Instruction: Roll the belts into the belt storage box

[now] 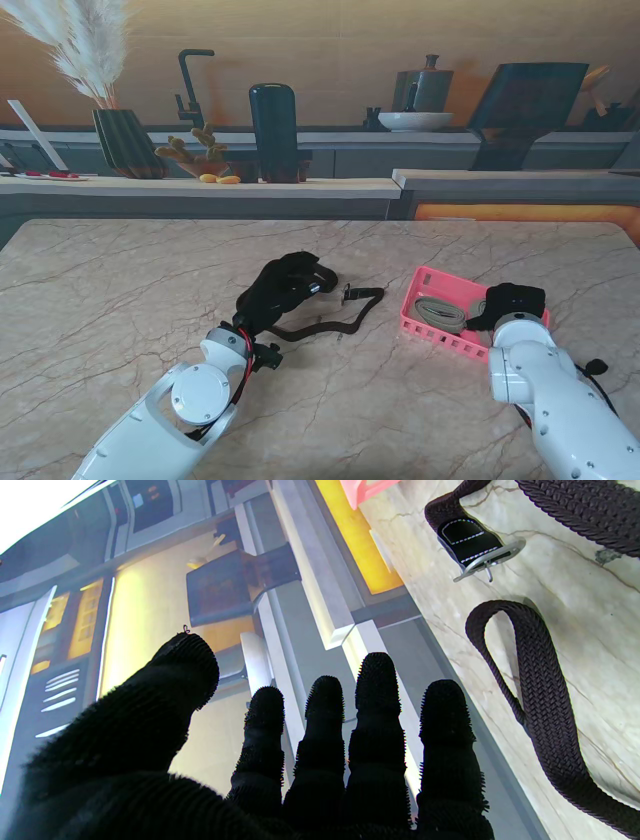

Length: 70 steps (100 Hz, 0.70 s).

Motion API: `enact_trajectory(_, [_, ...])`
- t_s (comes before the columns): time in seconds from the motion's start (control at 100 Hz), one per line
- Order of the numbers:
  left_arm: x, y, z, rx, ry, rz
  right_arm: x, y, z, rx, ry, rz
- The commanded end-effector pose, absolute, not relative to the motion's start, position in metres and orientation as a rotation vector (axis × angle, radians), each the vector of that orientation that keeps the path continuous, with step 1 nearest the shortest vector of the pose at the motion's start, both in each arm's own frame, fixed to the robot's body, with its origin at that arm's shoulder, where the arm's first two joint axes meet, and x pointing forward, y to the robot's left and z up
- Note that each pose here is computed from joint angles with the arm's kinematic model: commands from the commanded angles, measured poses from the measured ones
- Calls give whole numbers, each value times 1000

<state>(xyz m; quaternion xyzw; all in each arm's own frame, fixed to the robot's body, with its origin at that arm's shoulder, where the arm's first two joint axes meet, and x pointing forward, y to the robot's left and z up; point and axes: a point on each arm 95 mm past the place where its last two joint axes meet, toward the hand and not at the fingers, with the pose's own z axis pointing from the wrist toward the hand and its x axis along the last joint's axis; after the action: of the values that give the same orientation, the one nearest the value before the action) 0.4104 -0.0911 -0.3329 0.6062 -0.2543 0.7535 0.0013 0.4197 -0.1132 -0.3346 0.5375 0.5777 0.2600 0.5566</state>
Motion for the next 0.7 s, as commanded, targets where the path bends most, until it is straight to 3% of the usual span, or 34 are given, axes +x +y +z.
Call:
enact_trajectory(0.0, [408,-95,-332,1901,-783,2359,419,-111,-336,1301,1360,622])
enact_trajectory(0.69, [407,-96,-331,1907,-771,2356,418,-112,-342,1368,1354,556])
